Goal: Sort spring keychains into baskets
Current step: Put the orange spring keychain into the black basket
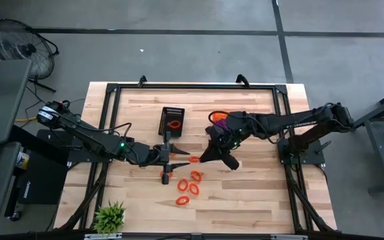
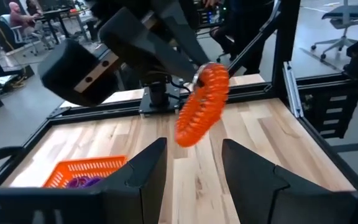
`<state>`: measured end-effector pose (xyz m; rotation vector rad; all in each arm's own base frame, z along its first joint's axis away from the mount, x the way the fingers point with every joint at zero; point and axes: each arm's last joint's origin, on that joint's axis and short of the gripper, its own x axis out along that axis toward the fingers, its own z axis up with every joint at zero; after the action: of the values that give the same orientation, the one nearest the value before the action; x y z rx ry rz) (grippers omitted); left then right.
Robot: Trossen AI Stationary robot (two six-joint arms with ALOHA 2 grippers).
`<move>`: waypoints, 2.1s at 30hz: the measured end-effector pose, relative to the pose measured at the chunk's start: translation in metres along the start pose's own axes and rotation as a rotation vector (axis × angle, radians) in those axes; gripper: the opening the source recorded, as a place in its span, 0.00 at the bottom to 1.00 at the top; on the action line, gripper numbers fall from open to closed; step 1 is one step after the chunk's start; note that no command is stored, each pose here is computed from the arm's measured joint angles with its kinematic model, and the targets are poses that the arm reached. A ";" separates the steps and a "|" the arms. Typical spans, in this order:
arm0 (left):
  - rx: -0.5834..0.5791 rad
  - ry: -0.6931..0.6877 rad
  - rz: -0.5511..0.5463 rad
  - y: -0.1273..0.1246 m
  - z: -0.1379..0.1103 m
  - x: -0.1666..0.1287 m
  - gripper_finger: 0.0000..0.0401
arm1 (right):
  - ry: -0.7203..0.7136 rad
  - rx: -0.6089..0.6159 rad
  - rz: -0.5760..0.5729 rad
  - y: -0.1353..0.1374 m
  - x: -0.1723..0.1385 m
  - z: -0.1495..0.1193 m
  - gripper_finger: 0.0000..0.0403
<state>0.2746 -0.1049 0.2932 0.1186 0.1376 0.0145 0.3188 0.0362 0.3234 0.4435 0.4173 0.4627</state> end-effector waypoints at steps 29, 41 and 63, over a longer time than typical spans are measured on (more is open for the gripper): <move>-0.014 -0.114 0.034 0.016 0.009 0.008 0.37 | -0.076 -0.020 -0.043 -0.005 -0.003 0.008 0.02; -0.009 -0.096 0.028 0.015 0.007 0.008 0.05 | -0.075 -0.027 -0.044 -0.005 -0.003 0.008 0.02; -0.027 -0.075 0.037 0.015 0.005 0.009 0.04 | -0.155 -0.033 -0.103 -0.008 -0.029 0.022 0.26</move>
<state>0.2837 -0.0901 0.2990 0.0949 0.0604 0.0487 0.3084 0.0087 0.3453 0.4205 0.2807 0.3323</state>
